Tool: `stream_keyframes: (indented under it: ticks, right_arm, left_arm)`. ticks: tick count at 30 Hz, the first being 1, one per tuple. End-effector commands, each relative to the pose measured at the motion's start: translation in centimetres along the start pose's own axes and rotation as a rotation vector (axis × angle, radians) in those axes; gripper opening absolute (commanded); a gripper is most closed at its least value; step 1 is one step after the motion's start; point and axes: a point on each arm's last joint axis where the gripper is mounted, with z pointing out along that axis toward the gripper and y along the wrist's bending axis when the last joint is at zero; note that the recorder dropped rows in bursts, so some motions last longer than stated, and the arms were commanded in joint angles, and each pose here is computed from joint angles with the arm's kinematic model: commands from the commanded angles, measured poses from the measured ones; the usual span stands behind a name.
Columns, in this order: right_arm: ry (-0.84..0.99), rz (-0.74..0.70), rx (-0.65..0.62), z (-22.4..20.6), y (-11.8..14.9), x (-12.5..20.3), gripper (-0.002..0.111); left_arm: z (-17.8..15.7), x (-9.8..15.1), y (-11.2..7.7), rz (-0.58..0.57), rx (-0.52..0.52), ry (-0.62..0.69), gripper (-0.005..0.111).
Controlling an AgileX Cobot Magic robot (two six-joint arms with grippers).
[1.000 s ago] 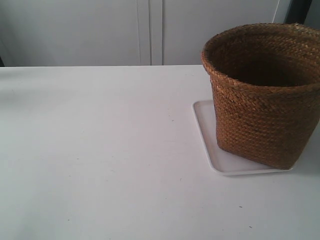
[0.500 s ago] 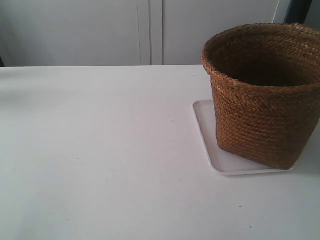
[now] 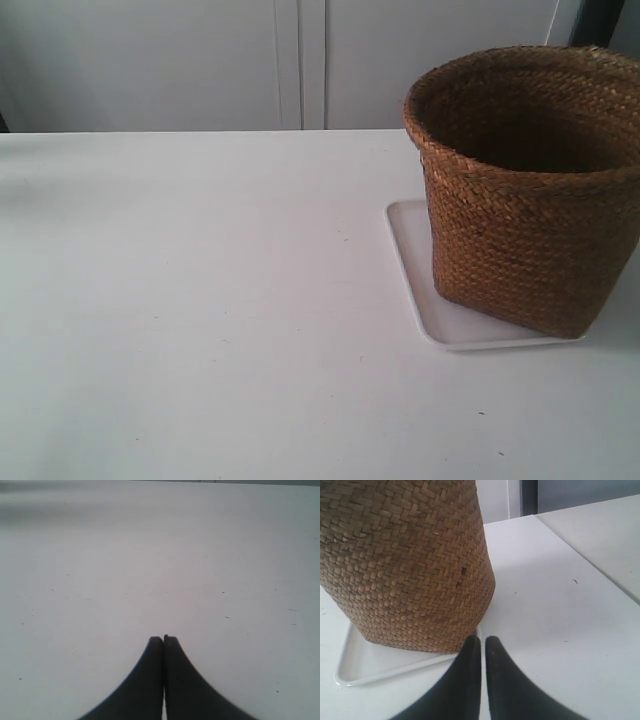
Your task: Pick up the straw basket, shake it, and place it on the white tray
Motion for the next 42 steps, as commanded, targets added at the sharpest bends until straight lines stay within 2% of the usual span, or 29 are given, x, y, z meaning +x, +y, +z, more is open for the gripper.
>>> stream_keyframes:
  ticks: [1, 42]
  right_arm:
    - [-0.010, -0.017, 0.008, 0.03, -0.07, 0.09, 0.004]
    - [-0.010, -0.030, 0.009, 0.03, -0.07, 0.09, 0.004]
  left_arm:
    - [0.02, 0.08, 0.02, -0.008, -0.002, -0.001, 0.000]
    - [0.02, 0.08, 0.02, -0.008, -0.002, -0.001, 0.000]
